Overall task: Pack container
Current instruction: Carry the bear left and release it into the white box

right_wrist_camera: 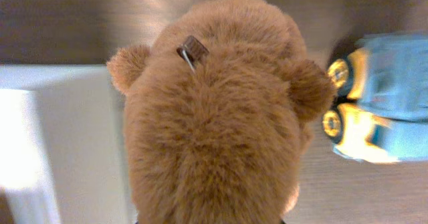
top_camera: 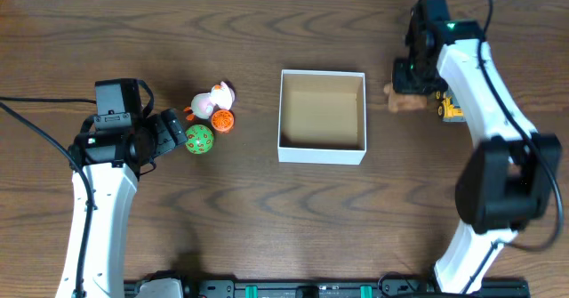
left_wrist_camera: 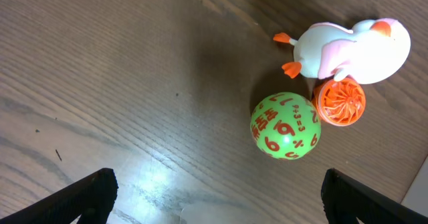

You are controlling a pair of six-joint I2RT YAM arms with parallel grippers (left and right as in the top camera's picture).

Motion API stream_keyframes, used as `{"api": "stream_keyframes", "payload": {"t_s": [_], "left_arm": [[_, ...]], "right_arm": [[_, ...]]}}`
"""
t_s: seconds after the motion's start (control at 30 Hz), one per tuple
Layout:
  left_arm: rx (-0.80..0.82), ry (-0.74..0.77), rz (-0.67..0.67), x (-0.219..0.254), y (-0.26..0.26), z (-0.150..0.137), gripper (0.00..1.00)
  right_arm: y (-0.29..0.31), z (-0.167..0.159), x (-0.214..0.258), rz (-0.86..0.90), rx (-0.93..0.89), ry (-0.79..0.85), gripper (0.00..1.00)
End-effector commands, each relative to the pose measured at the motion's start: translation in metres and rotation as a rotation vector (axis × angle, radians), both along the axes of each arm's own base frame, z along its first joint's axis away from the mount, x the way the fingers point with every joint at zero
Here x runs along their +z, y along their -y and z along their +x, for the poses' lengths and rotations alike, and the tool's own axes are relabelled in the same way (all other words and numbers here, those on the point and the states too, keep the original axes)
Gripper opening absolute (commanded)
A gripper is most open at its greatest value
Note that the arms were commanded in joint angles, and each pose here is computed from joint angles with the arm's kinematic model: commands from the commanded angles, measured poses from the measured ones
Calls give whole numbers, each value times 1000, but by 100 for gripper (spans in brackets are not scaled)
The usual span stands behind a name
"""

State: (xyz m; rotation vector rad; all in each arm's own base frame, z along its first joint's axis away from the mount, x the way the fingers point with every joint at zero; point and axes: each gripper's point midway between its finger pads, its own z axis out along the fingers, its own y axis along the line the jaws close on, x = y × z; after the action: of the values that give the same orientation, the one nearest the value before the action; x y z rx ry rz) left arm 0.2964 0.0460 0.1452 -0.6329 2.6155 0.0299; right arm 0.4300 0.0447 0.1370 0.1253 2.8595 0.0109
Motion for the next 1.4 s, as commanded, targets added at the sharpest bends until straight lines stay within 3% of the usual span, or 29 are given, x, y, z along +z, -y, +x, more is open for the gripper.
{"api": "stream_keyframes", "payload": {"t_s": [0.0, 0.17, 0.37, 0.63, 0.87, 0.9, 1.0, 1.07, 1.2, 1.37], "left_arm": [[-14, 10, 2, 5, 0, 3, 98], [-14, 10, 2, 5, 0, 3, 98], [-14, 10, 2, 5, 0, 3, 98], [-14, 10, 2, 5, 0, 3, 98], [-14, 10, 2, 5, 0, 3, 98], [-14, 10, 2, 5, 0, 3, 98], [-14, 10, 2, 5, 0, 3, 98], [-14, 10, 2, 5, 0, 3, 98], [-14, 10, 2, 5, 0, 3, 98], [-14, 10, 2, 5, 0, 3, 98]], "right_arm": [[-35, -8, 88, 62, 17, 211, 1], [-89, -37, 110, 125, 64, 234, 1], [-137, -66, 58, 127, -9, 99, 1], [-147, -66, -26, 66, -84, 22, 2], [-129, -47, -50, 55, -140, 23, 5], [-128, -46, -52, 55, -145, 23, 8], [-124, -43, -55, 50, -134, 28, 35], [-125, -39, -54, 46, -104, 43, 41], [-134, -27, -48, 26, 55, 101, 67], [-136, -28, -47, 13, 107, 100, 85]]}}
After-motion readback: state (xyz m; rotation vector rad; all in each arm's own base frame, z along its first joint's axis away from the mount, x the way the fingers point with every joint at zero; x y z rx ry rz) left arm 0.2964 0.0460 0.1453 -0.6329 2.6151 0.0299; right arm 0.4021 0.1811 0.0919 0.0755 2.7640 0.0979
